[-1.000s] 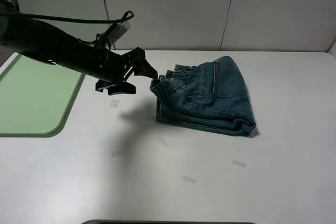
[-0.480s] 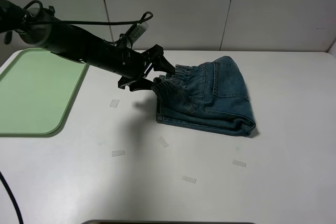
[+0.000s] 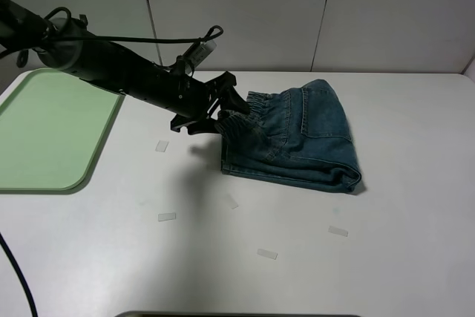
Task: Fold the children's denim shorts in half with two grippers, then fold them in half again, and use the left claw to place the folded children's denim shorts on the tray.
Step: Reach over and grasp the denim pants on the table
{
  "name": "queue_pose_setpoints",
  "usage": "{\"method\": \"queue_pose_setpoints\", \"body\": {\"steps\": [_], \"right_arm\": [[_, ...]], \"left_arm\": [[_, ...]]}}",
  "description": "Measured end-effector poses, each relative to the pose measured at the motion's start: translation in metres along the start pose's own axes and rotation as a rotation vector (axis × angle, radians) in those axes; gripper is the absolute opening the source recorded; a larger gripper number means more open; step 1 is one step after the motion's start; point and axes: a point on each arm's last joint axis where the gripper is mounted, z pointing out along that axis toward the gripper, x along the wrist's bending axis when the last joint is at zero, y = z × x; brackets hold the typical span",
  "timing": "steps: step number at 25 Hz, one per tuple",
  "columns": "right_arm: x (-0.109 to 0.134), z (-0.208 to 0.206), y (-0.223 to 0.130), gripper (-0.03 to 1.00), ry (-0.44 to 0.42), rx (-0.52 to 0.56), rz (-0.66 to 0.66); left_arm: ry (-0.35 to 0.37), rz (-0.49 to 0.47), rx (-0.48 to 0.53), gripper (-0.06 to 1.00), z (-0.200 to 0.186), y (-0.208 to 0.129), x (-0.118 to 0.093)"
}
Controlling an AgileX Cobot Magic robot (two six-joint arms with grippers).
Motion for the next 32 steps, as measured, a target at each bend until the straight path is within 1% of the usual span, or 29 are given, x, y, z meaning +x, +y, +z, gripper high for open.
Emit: {"method": "queue_pose_setpoints", "body": {"steps": [3,9,12,15,18,32], "right_arm": [[0.0,0.0,0.0,0.69,0.0,0.0,0.0],[0.0,0.0,0.0,0.69,0.0,0.0,0.0],[0.0,0.0,0.0,0.69,0.0,0.0,0.0],[-0.001,0.0,0.0,0.69,-0.007,0.001,-0.004],[-0.001,0.0,0.0,0.69,-0.011,0.001,-0.007],[-0.001,0.0,0.0,0.69,-0.012,0.001,-0.007]], "left_arm": [[0.01,0.023,0.012,0.69,0.0,-0.001,0.001],[0.024,0.029,0.029,0.71,0.001,-0.003,0.003],[0.037,0.035,0.025,0.76,0.001,-0.003,0.004],[0.079,0.045,0.032,0.84,0.002,-0.01,0.012],[0.107,0.039,0.044,0.87,0.001,-0.017,0.018],[0.134,0.024,0.026,0.87,-0.001,-0.02,0.021]]}}
